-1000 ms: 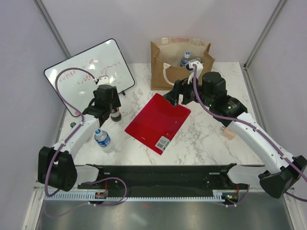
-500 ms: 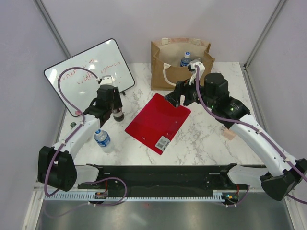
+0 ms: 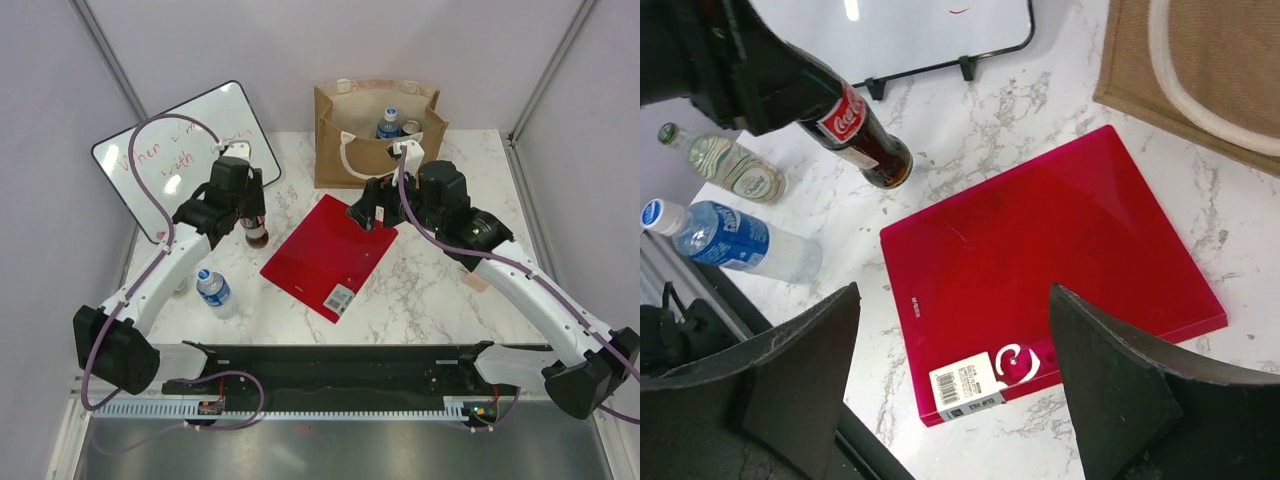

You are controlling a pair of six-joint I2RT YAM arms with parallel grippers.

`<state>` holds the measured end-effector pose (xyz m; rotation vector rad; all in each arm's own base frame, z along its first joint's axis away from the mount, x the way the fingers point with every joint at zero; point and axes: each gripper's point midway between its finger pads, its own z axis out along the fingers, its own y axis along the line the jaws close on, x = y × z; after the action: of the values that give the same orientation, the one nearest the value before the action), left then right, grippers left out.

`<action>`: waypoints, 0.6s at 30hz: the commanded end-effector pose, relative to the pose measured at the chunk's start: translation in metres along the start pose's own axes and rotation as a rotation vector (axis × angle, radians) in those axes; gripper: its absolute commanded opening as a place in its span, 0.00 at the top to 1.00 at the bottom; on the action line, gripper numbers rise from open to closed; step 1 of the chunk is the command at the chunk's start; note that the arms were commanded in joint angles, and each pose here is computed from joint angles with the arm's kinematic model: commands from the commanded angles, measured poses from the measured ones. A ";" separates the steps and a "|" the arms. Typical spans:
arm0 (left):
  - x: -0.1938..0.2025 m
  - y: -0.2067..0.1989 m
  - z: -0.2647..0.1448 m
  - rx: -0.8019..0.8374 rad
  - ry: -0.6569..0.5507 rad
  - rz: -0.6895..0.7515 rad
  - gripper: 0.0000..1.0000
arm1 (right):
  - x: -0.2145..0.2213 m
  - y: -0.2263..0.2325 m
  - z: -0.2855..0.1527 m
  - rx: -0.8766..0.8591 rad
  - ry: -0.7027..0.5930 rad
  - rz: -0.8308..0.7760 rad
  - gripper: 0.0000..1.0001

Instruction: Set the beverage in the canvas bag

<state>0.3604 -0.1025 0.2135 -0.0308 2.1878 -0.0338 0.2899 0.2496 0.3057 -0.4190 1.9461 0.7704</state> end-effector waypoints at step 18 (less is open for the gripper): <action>-0.240 -0.111 -0.124 0.368 -0.543 -0.020 0.98 | -0.046 -0.076 -0.012 0.515 -0.277 0.435 0.18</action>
<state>0.3924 -0.1912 0.3750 0.1454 1.9160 -0.2828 0.3424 0.2028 0.2801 0.2104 2.0382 0.5029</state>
